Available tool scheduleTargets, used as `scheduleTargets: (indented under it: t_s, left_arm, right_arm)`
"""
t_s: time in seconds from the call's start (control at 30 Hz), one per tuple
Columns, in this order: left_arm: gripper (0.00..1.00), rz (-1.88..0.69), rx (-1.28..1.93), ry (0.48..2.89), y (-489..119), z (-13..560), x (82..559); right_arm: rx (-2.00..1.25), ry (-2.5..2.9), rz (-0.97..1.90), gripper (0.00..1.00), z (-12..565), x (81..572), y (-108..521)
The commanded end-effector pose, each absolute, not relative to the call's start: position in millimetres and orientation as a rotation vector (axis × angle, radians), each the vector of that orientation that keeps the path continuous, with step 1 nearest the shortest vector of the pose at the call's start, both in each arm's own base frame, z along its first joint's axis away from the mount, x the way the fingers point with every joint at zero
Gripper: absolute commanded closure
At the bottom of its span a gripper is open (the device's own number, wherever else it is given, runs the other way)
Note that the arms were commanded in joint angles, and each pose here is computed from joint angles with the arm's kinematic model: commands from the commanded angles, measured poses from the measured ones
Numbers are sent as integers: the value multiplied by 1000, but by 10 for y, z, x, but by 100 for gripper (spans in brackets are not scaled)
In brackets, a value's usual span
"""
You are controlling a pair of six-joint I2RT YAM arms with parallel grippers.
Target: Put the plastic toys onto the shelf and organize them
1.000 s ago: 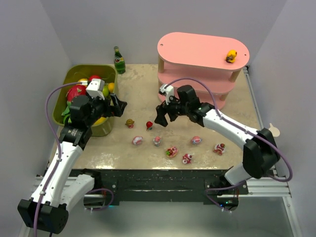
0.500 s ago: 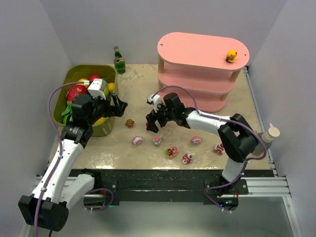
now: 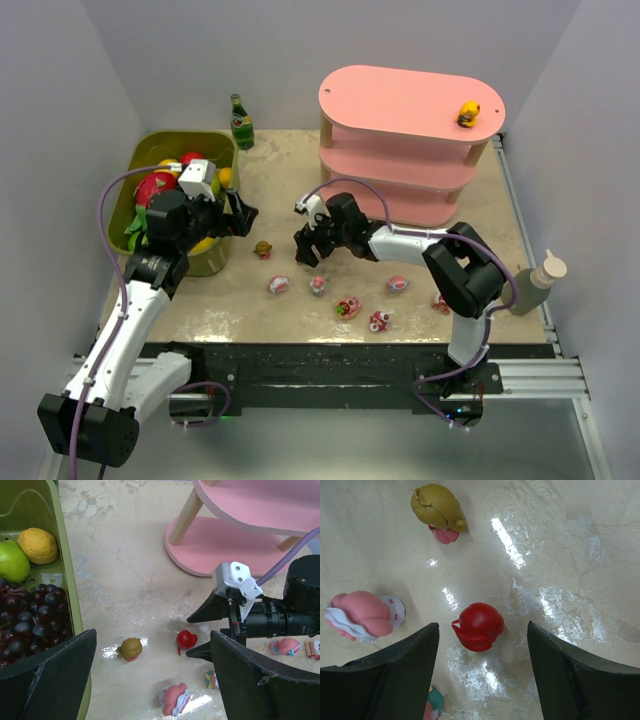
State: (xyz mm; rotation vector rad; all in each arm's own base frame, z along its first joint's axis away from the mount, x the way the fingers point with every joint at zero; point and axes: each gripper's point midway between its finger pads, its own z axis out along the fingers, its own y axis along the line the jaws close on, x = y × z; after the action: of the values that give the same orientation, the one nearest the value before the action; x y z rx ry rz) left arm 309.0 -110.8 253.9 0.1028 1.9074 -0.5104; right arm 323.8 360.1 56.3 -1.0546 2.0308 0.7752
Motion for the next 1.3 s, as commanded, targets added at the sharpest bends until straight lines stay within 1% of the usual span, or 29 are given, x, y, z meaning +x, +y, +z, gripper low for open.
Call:
scheduleTargets:
  t_s: [0.0, 0.27, 0.57, 0.7, 0.8, 0.83, 0.9, 0.93, 1.0, 1.03, 1.07, 1.1, 1.2, 1.27]
  left_arm:
    - [0, -488, 110, 1876, -1071, 2634, 3132]
    - [1, -484, 109, 1878, -1065, 2630, 3133]
    - [1, -483, 110, 1882, -1065, 2618, 3132]
    - [0, -483, 110, 1882, -1065, 2618, 3132]
    - [0, -483, 110, 1884, -1065, 2617, 3134]
    - [0, -484, 111, 1885, -1067, 2610, 3132]
    - [0, -484, 111, 1885, -1067, 2610, 3132]
    - [0, -483, 112, 1885, -1067, 2610, 3132]
    - [0, -483, 110, 1885, -1065, 2610, 3133]
    - [0, -484, 111, 1887, -1068, 2606, 3134]
    - [1, -484, 111, 1885, -1067, 2610, 3132]
    - [0, -484, 111, 1888, -1067, 2602, 3132]
    - [0, -484, 111, 1887, -1067, 2607, 3130]
    - [1, -485, 109, 1887, -1068, 2606, 3134]
  right_arm:
    - [-1022, 1940, 740, 29, 703, 3379, 3678]
    - [-1027, 1949, 751, 32, 632, 3359, 3722]
    - [-1016, 1974, 748, 33, 547, 3328, 3742]
    - [-999, 1979, 740, 37, 524, 3342, 3753]
    - [-984, 1986, 732, 44, 513, 3360, 3754]
    - [-980, 1986, 730, 50, 518, 3363, 3759]
    - [-970, 1990, 727, 56, 526, 3375, 3759]
    - [-970, 1990, 724, 62, 523, 3376, 3764]
    - [-971, 2003, 723, 70, 507, 3381, 3768]
    - [-973, 2008, 721, 79, 502, 3380, 3775]
    - [-974, 2019, 716, 83, 487, 3377, 3765]
    - [-939, 2037, 728, 90, 511, 3387, 3771]
    - [-879, 2067, 706, 100, 625, 3441, 3749]
    - [-824, 2112, 669, 100, 721, 3493, 3709]
